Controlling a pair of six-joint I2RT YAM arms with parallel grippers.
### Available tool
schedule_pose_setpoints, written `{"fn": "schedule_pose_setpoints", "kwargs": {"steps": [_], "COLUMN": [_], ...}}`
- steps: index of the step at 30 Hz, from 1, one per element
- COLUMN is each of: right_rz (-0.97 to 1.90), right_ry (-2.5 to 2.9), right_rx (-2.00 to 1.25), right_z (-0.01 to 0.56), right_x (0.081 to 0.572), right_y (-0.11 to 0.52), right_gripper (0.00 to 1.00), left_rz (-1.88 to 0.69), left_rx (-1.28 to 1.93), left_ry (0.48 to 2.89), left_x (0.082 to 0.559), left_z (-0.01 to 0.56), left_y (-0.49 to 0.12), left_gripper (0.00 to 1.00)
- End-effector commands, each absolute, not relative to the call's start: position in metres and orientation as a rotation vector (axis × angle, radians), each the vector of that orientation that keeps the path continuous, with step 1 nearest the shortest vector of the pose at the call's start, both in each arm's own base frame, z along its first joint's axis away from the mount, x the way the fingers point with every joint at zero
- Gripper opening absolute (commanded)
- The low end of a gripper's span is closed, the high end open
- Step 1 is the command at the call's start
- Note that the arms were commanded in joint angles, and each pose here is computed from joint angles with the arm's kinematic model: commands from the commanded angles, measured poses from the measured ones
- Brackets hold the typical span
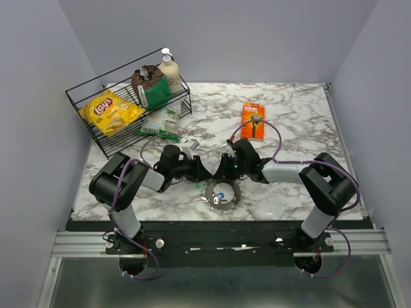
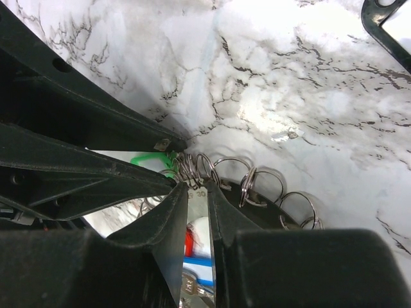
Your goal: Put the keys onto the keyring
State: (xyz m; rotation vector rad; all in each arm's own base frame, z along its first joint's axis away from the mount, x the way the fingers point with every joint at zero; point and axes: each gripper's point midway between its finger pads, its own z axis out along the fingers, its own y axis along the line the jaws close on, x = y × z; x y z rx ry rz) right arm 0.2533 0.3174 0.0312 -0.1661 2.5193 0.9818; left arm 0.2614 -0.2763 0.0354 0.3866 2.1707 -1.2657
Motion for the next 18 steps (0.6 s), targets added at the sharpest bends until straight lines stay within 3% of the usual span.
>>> {"fn": "schedule_pose_setpoints", "kwargs": {"steps": [1,13,15,18], "right_rz": [0.996,0.943,0.941,0.955], "right_ry": [2.499,2.455,2.451,2.454], "right_rx": [-0.174,-0.146,-0.147,-0.157], "right_z": [0.029,0.030,0.028,0.025], "right_x": [0.257,0.276,0.278,0.278], "right_y": [0.323,0.326,0.327,0.330], "right_gripper": [0.28,0.26,0.24,0.12], "left_rz": [-1.281,-1.373,-1.382,-1.391], "left_rx": [0.386,0.355,0.357,0.355], "left_ry": [2.134,2.106,2.102,2.093], "left_x": [0.265,0.261,0.259,0.258], "left_z": [0.041,0.042,0.042,0.044], "left_y": [-0.279,-0.285,-0.285,-0.285], "left_gripper": [0.40,0.37,0.37,0.37]}}
